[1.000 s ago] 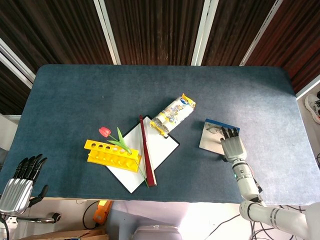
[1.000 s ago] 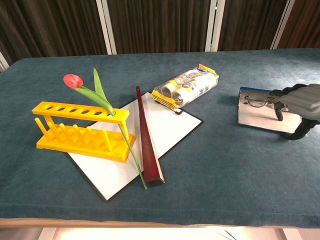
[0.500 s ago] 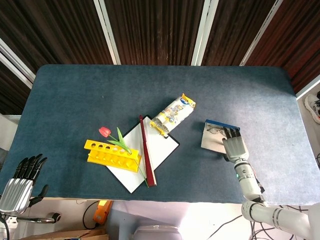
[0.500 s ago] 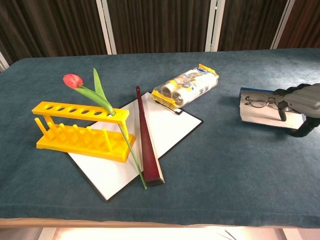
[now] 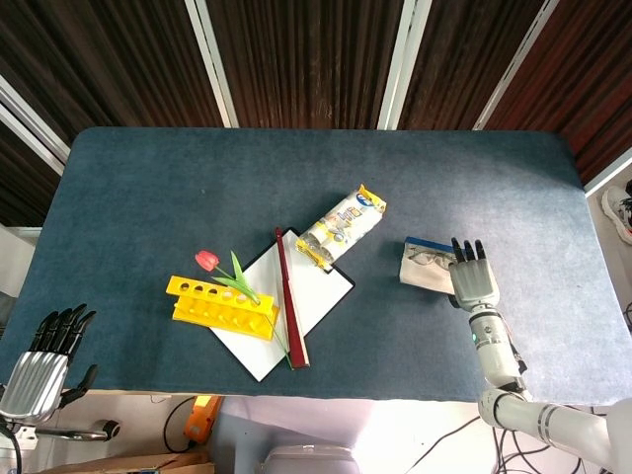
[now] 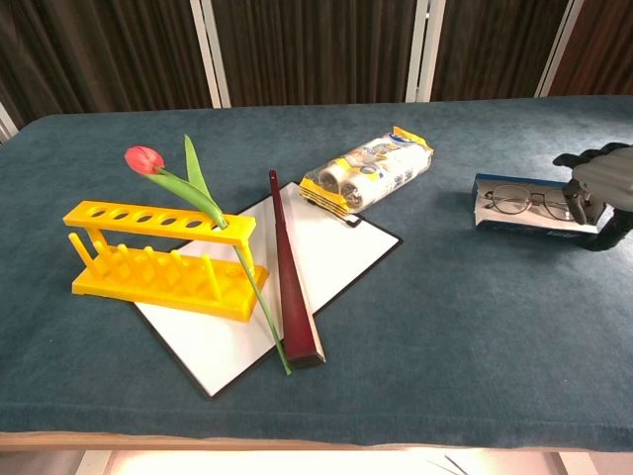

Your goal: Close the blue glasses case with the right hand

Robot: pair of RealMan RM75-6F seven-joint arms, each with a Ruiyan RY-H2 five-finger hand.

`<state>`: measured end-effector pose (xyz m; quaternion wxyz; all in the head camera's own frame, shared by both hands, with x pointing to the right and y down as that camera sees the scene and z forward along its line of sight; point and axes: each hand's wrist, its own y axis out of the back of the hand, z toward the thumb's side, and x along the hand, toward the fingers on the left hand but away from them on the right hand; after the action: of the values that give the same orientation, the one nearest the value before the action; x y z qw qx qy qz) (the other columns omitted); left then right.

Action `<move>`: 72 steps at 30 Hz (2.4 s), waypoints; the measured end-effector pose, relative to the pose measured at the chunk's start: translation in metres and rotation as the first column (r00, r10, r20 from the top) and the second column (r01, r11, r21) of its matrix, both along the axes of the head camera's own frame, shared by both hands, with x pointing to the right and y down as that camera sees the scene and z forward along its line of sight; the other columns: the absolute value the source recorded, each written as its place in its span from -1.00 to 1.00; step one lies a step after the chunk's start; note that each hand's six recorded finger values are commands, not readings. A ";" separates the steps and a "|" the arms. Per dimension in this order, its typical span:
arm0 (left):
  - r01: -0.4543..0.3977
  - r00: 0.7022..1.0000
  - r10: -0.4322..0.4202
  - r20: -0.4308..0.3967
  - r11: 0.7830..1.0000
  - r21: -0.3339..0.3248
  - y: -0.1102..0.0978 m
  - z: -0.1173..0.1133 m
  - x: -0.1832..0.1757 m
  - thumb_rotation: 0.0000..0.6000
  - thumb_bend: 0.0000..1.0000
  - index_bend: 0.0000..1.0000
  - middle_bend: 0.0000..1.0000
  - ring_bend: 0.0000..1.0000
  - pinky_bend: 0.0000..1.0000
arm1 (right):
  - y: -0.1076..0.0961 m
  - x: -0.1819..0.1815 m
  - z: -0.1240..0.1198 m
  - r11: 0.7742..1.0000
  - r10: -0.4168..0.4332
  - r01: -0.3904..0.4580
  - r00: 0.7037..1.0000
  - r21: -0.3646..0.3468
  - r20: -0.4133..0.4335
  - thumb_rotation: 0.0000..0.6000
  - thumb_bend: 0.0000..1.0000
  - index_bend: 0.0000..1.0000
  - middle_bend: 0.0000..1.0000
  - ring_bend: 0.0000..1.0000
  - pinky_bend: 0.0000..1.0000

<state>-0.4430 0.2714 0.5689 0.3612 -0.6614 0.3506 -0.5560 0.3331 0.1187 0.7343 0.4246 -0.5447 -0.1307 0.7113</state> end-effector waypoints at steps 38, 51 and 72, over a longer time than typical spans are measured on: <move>-0.002 1.000 0.002 0.001 1.000 -0.001 0.000 0.000 0.000 1.00 -0.25 -1.00 -1.00 -1.00 -0.93 | -0.010 0.013 -0.019 0.995 0.041 -0.047 0.997 0.083 0.068 1.00 0.32 0.41 -0.83 -1.00 -0.70; -0.009 1.000 0.009 0.014 1.000 -0.018 0.001 0.006 0.003 1.00 -0.26 -1.00 -1.00 -1.00 -0.93 | -0.024 0.041 -0.020 0.990 0.110 -0.113 0.993 0.085 0.043 1.00 0.32 0.40 -0.83 -1.00 -0.70; -0.005 1.000 0.006 0.020 1.000 -0.026 -0.001 0.009 0.004 1.00 -0.25 -1.00 -1.00 -1.00 -0.93 | -0.038 0.069 -0.007 0.979 0.187 -0.186 0.982 0.081 -0.006 1.00 0.32 0.26 -0.83 -1.00 -0.70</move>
<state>-0.4394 0.2707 0.5783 0.3577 -0.6615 0.3380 -0.5659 0.4017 0.0806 0.7270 0.3785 -0.5080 -0.2067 0.7456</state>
